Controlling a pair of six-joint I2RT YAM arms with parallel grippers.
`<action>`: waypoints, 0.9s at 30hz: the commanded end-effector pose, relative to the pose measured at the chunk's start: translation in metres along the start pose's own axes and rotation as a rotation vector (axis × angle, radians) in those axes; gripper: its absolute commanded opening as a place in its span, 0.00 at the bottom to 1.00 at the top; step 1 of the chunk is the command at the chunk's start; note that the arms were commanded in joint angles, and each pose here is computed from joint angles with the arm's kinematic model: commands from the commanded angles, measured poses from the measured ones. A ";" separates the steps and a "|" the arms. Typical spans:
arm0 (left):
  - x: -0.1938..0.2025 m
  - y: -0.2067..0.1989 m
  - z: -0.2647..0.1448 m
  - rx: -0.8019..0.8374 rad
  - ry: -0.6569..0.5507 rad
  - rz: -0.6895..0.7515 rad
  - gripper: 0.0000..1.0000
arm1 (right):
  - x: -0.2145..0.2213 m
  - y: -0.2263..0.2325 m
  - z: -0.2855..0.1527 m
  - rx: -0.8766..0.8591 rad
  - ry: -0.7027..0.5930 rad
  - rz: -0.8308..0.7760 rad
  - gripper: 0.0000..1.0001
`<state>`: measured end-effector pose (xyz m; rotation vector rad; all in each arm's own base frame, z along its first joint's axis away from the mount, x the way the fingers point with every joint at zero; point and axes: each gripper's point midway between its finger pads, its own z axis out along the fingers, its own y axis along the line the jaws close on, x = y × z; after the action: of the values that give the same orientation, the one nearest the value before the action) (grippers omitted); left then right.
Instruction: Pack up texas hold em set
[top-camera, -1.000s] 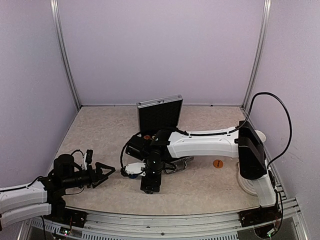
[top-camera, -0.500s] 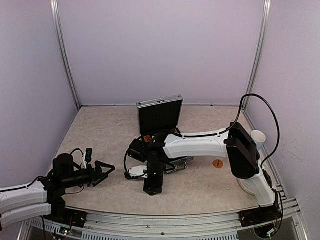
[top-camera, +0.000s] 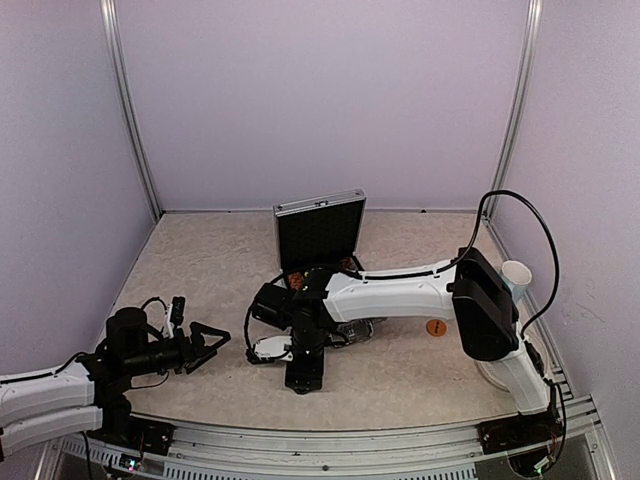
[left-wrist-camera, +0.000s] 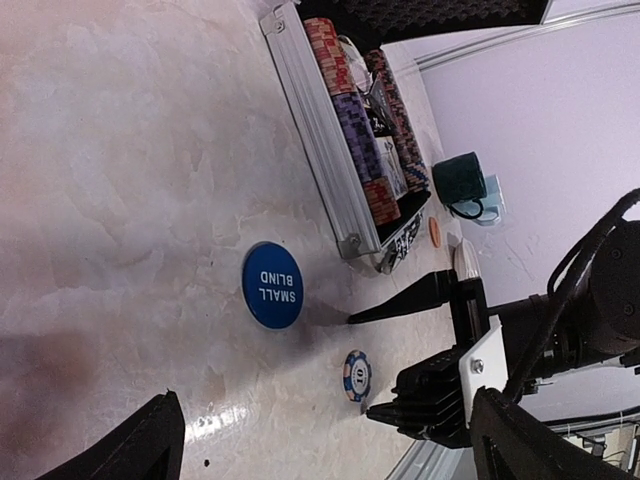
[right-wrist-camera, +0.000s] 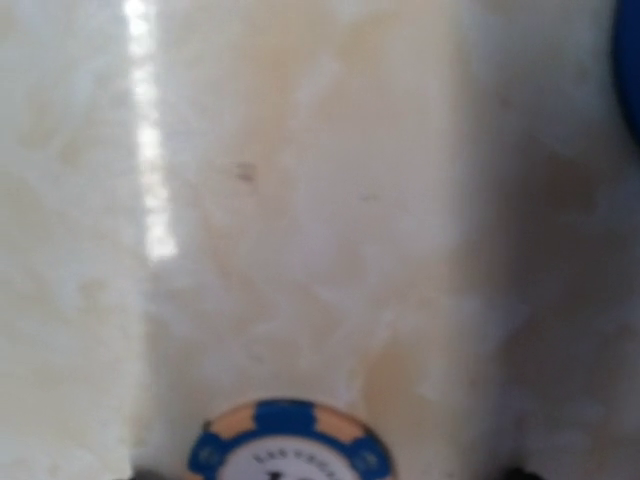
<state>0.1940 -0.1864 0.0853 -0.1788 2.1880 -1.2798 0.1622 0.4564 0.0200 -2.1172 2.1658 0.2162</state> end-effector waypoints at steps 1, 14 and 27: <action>-0.004 -0.002 -0.001 0.011 -0.017 0.005 0.98 | 0.015 0.030 0.038 -0.076 0.091 -0.023 0.79; -0.004 -0.004 0.001 0.019 -0.012 0.002 0.98 | 0.030 0.032 0.050 -0.053 0.147 -0.025 0.51; -0.001 -0.003 0.002 0.017 0.006 0.006 0.98 | -0.002 0.012 0.009 0.014 0.011 -0.020 0.32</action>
<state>0.1935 -0.1870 0.0819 -0.1812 2.2031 -1.2787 0.1537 0.4673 0.0194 -2.1211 2.1145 0.1934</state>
